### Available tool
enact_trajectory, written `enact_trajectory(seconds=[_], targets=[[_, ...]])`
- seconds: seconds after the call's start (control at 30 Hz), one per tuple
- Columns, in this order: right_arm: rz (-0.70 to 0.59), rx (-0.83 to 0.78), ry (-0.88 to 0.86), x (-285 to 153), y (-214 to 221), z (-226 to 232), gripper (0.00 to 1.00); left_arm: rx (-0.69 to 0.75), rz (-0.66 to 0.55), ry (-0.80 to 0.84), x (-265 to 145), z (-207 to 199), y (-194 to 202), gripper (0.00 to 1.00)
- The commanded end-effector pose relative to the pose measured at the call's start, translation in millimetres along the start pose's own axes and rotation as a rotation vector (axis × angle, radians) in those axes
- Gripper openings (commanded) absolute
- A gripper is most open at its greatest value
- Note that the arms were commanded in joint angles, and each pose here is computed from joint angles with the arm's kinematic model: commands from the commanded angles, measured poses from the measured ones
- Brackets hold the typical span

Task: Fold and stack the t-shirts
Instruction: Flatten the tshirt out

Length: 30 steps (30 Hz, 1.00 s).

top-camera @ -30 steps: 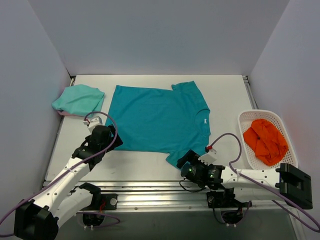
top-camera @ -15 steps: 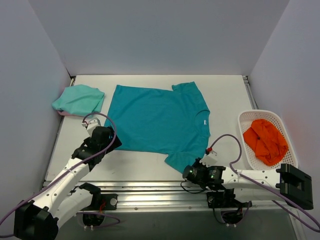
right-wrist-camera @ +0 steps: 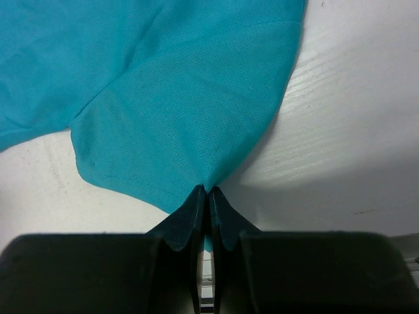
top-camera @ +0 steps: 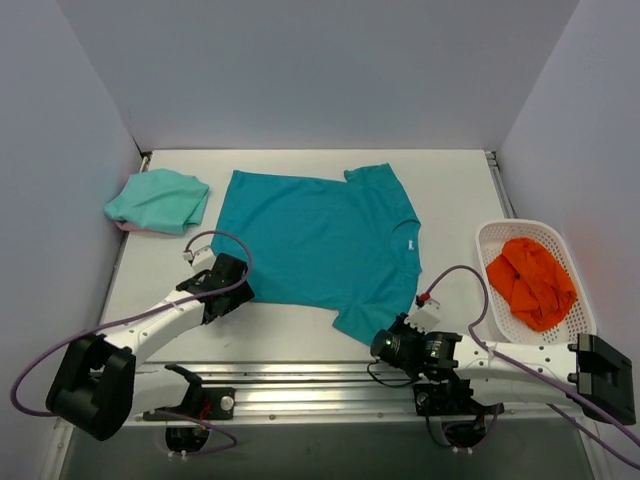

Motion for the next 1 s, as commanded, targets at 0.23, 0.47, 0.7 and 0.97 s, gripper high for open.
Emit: enact_trajectory(seconds=[0.23,0.47,0.7,0.97], targets=[[-0.091,-0.056,-0.016,-10.6,-20.0,4.3,0.0,-0.239,-0.167,-0.021,28.3,-20.4,14.4,0.94],[-0.085,-0.054,-0.041,-14.9,-22.1,1.1,0.0,-0.297,-0.251,-0.067,16.2,-12.6,18.4,0.88],[-0.105,-0.052,-0.048,-20.5,-28.8,4.8,0.0,-0.304,-0.281,-0.134,18.5,-7.4,18.3,0.51],[-0.141,-0.048,-0.033,-29.6,-40.0,-0.3,0.0,-0.286,-0.299,-0.16,24.0,-12.3,18.8,0.33]])
Point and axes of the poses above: each gripper's point midway between its finger pads, its own x axis out along the fingers, its own z axis along the line the jaws close on, y = z × x, the point moved 10 cm from there along -x, back along the fingers, and after that the axes turned 6 degrees about -x, right-handed, at the moved point
